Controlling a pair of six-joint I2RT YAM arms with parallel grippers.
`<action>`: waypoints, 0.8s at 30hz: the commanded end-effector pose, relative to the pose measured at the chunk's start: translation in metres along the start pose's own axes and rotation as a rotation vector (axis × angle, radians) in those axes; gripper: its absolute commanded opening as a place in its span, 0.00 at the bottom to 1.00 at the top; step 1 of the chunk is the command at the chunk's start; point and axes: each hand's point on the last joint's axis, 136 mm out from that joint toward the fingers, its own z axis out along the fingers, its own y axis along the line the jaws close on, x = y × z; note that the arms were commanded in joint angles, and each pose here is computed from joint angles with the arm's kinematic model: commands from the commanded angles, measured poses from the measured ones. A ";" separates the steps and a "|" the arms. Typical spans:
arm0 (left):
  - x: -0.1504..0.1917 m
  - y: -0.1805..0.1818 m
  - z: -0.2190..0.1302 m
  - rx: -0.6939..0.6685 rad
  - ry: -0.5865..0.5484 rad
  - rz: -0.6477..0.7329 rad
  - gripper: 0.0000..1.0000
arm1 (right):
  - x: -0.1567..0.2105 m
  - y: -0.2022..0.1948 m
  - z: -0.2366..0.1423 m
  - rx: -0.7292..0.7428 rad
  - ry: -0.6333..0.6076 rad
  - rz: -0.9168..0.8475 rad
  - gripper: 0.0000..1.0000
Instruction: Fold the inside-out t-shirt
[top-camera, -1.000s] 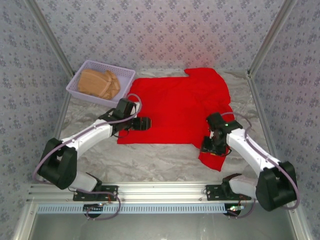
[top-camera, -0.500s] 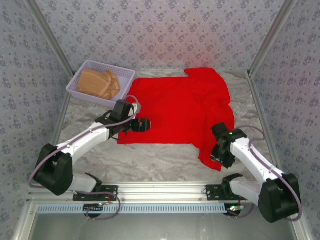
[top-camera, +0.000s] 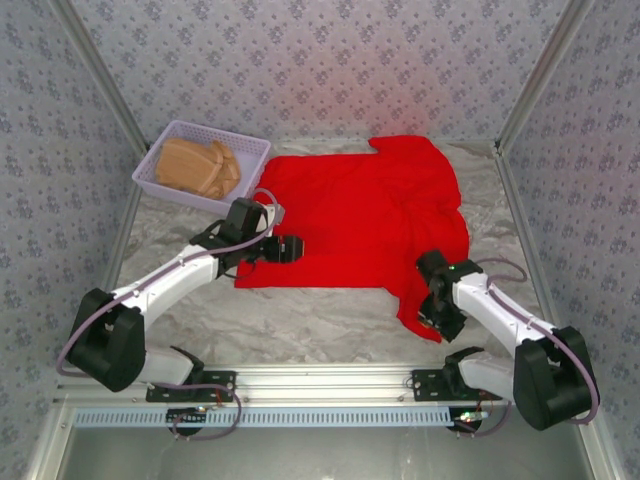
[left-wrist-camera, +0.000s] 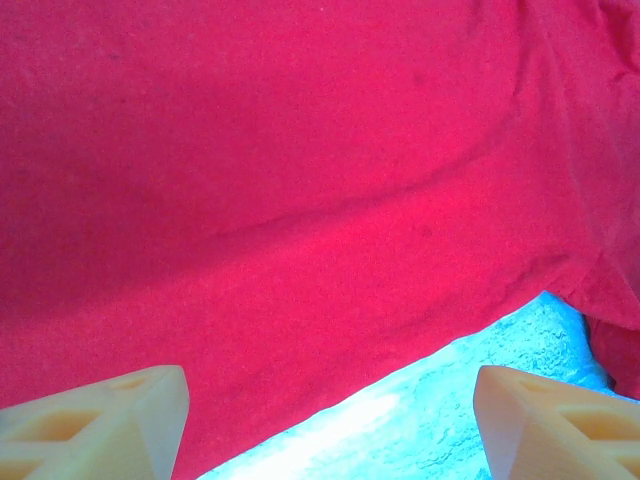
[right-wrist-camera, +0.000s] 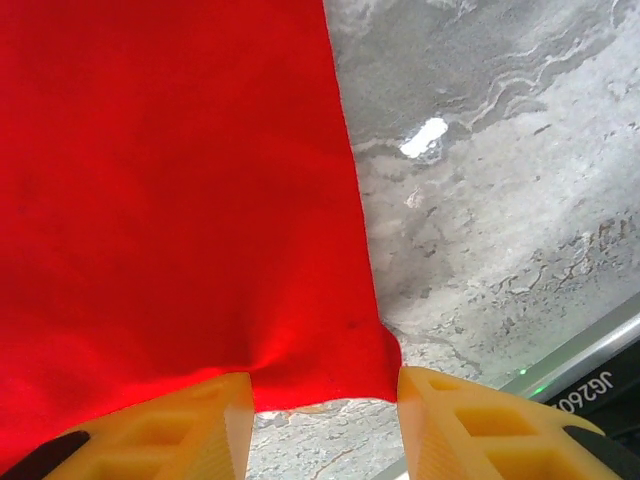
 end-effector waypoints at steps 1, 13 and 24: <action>-0.018 -0.016 -0.010 0.054 -0.052 0.018 0.75 | 0.000 0.000 0.001 0.005 -0.003 0.052 0.43; -0.023 -0.027 -0.014 0.099 -0.054 0.022 0.75 | 0.000 -0.007 -0.002 0.043 -0.082 0.202 0.43; -0.025 -0.036 -0.017 0.144 -0.060 0.024 0.75 | 0.014 -0.004 0.007 0.061 -0.070 0.238 0.40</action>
